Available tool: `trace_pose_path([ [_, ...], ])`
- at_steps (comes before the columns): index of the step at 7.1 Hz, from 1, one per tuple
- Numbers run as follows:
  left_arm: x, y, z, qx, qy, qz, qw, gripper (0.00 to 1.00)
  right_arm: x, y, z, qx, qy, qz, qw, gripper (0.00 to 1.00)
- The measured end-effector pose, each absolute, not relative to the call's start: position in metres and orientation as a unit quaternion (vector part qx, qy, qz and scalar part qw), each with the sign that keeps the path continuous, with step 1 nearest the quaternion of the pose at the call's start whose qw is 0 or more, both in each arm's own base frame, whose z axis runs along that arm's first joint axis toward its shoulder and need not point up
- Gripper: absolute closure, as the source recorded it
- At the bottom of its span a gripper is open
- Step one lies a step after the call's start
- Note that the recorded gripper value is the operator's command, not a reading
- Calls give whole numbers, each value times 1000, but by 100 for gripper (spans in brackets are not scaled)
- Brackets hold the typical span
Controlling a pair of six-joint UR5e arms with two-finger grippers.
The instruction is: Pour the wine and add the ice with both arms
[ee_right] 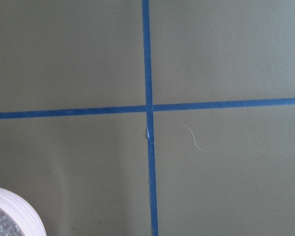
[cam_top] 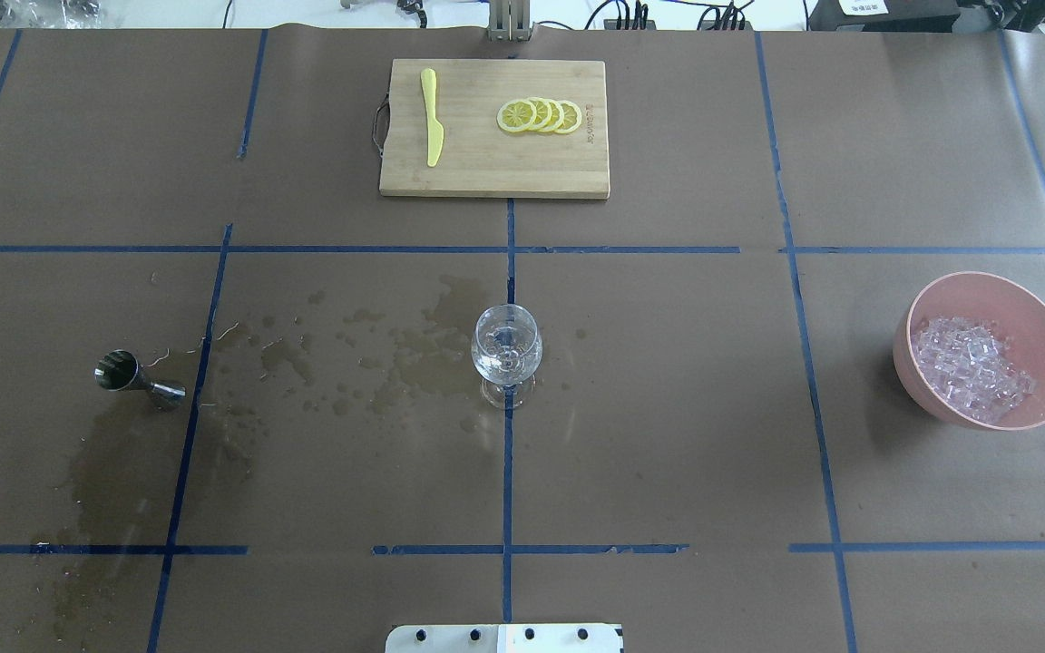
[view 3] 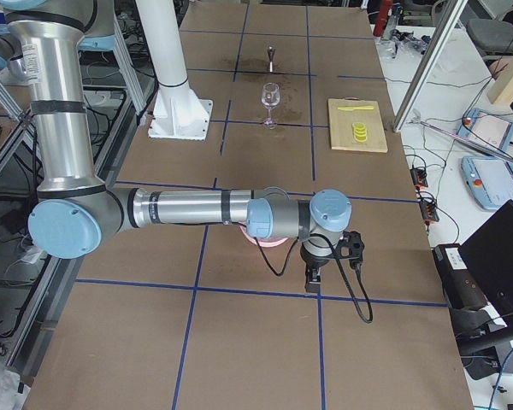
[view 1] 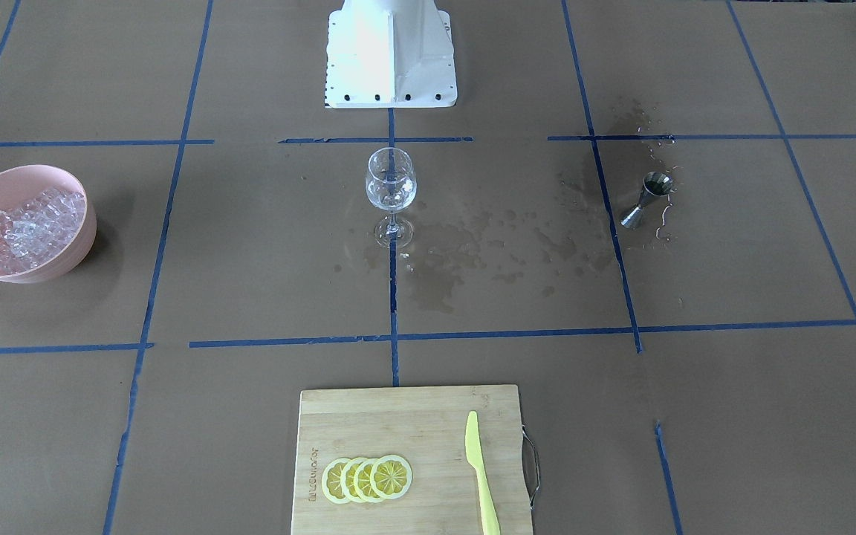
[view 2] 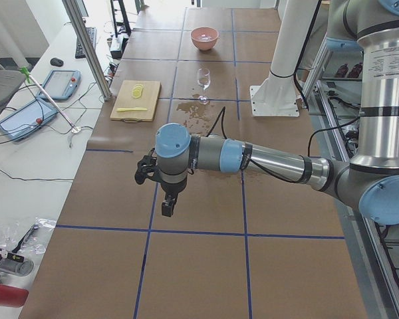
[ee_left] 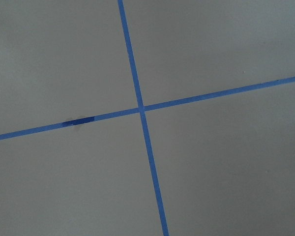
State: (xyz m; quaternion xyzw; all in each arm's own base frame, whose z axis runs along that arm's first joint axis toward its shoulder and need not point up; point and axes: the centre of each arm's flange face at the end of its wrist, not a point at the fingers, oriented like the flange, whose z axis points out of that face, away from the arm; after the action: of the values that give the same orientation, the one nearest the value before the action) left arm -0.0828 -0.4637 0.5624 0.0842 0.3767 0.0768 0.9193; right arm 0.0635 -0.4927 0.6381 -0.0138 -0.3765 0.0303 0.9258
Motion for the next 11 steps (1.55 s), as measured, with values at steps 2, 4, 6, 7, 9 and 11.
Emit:
trace_pose_path([
  [2, -71, -463, 561, 89, 379, 105, 915, 0, 63, -473, 648, -25, -376, 35, 926, 0],
  [4, -60, -462, 562, 88, 378, 124, 913, 0, 63, -469, 649, -28, -378, 36, 925, 0],
  [6, -54, -458, 568, 80, 379, 130, 913, 0, 62, -469, 648, -27, -379, 36, 924, 0],
  [7, -50, -457, 569, 76, 380, 132, 912, 0, 62, -470, 646, -23, -380, 35, 924, 0],
  [9, -38, -459, 573, 70, 382, 143, 910, 0, 62, -468, 646, -16, -384, 32, 923, 0],
  [11, -26, -480, 554, 89, 381, 161, 906, 0, 57, -460, 647, -20, -414, 32, 910, 0],
])
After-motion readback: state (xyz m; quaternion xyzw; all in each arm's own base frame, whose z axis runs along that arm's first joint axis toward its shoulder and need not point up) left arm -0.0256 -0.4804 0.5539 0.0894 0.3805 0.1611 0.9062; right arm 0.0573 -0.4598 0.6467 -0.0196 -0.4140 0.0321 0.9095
